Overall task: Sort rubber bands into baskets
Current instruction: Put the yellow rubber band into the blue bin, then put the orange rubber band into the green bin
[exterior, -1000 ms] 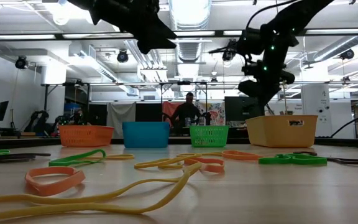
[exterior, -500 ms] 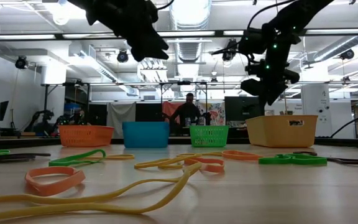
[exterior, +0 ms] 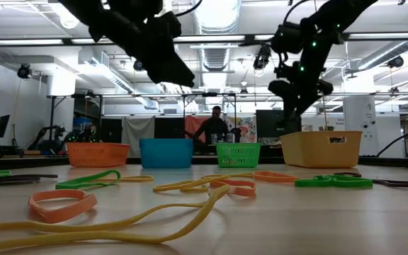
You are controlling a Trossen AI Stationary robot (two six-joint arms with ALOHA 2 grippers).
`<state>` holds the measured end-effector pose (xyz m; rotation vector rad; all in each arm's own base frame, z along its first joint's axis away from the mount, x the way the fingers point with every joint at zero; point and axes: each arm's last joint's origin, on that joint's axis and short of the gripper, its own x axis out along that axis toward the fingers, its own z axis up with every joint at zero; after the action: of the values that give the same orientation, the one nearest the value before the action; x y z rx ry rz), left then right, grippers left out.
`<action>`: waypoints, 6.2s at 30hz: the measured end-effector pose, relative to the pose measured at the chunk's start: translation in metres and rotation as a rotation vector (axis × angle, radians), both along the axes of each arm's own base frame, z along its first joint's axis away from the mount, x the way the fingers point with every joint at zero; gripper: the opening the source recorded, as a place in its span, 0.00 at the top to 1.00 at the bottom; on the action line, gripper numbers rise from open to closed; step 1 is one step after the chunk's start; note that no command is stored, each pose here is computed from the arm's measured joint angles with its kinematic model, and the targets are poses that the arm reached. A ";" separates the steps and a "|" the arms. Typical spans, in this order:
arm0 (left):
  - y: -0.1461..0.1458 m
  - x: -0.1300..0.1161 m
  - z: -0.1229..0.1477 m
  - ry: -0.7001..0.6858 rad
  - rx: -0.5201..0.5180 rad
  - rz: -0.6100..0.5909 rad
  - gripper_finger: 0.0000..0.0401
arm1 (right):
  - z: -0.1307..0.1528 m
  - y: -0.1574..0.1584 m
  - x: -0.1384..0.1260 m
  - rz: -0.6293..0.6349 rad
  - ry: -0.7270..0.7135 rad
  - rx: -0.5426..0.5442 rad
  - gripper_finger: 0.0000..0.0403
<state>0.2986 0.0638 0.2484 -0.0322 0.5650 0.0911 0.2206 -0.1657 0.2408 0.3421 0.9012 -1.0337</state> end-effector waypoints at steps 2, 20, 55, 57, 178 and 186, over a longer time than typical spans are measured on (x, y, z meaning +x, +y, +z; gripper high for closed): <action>-0.007 0.001 -0.004 -0.033 -0.017 0.011 0.52 | 0.005 0.007 0.002 0.042 -0.018 -0.002 0.50; -0.086 0.033 -0.058 -0.076 0.007 0.100 0.52 | 0.029 0.079 0.021 0.334 -0.089 -0.042 0.50; -0.106 0.075 -0.165 0.087 -0.029 0.070 0.73 | 0.014 0.095 0.022 0.395 -0.043 -0.028 0.50; -0.106 0.075 -0.165 0.090 -0.029 0.071 0.84 | 0.014 0.095 0.022 0.395 -0.045 -0.029 0.50; -0.063 -0.061 0.007 -0.125 0.096 0.012 0.79 | -0.100 0.216 0.087 1.040 -0.033 0.130 0.50; -0.064 -0.059 0.008 -0.153 0.093 0.012 0.79 | -0.125 0.216 0.097 1.055 0.000 0.107 0.50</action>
<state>0.2397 0.0002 0.2562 0.0475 0.4069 0.1254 0.3174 0.0505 0.1155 -0.0700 0.9570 -0.0122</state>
